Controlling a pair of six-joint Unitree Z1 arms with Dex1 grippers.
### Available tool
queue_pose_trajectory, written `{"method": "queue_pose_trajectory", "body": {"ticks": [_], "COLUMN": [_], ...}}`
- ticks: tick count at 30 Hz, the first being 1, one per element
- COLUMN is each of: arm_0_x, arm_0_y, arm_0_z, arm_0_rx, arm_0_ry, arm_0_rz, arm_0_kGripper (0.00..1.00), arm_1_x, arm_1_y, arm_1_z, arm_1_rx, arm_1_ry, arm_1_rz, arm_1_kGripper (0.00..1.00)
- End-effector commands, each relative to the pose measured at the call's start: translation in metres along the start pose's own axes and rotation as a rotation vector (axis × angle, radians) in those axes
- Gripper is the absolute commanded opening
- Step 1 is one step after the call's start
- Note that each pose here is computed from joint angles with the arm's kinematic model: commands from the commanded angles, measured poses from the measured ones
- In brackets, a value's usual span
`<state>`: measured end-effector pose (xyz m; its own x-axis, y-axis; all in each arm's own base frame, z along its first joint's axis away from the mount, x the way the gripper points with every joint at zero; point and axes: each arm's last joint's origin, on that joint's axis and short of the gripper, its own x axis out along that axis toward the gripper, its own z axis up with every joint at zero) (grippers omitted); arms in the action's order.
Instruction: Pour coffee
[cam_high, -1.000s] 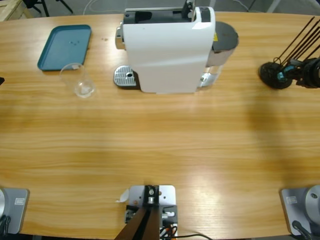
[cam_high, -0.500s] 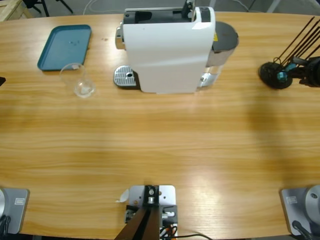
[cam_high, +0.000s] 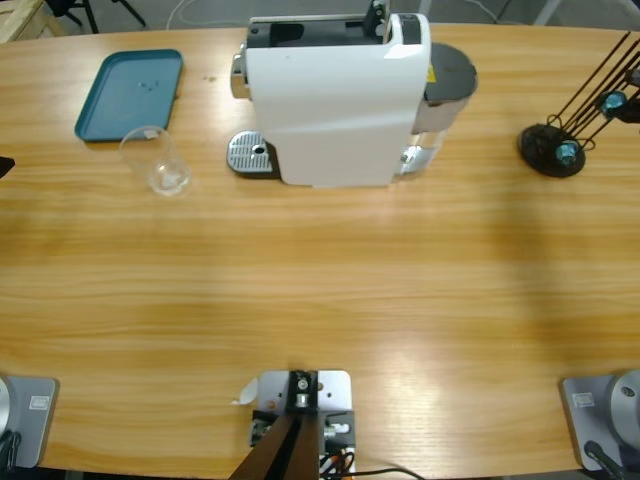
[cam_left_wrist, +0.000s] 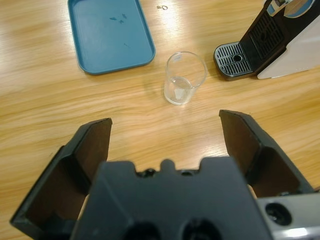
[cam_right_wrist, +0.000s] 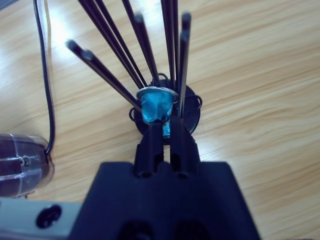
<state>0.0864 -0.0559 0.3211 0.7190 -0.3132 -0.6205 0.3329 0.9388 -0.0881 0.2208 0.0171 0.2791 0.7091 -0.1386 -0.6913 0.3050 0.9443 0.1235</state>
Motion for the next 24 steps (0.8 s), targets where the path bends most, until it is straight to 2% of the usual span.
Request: {"method": "queue_pose_trajectory", "body": {"ticks": [1, 16, 21, 22, 23, 24], "arm_0_x": [0.012, 0.018, 0.018, 0.018, 0.019, 0.019], "arm_0_y": [0.0, 0.0, 0.0, 0.0, 0.0, 0.0], "arm_0_z": [-0.008, -0.01, -0.01, -0.01, -0.01, -0.01], "arm_0_rx": [0.012, 0.013, 0.013, 0.013, 0.013, 0.013], "arm_0_ry": [0.046, 0.05, 0.047, 0.046, 0.047, 0.047], "arm_0_rz": [0.012, 0.018, 0.021, 0.022, 0.022, 0.022], "arm_0_kGripper": [0.927, 0.927, 0.927, 0.927, 0.927, 0.927], "arm_1_x": [-0.025, -0.102, -0.102, -0.101, -0.096, -0.089], "arm_1_y": [-0.005, 0.006, 0.008, 0.01, 0.011, 0.01], "arm_1_z": [0.009, 0.062, 0.057, 0.053, 0.046, 0.036], "arm_1_rx": [-0.005, -0.041, -0.065, -0.073, -0.082, -0.086], "arm_1_ry": [-0.039, -0.137, -0.105, -0.087, -0.059, -0.032], "arm_1_rz": [-0.01, 0.048, 0.057, 0.078, 0.094, 0.103], "arm_1_kGripper": [0.0, 0.0, 0.0, 0.037, 0.334, 0.532]}}
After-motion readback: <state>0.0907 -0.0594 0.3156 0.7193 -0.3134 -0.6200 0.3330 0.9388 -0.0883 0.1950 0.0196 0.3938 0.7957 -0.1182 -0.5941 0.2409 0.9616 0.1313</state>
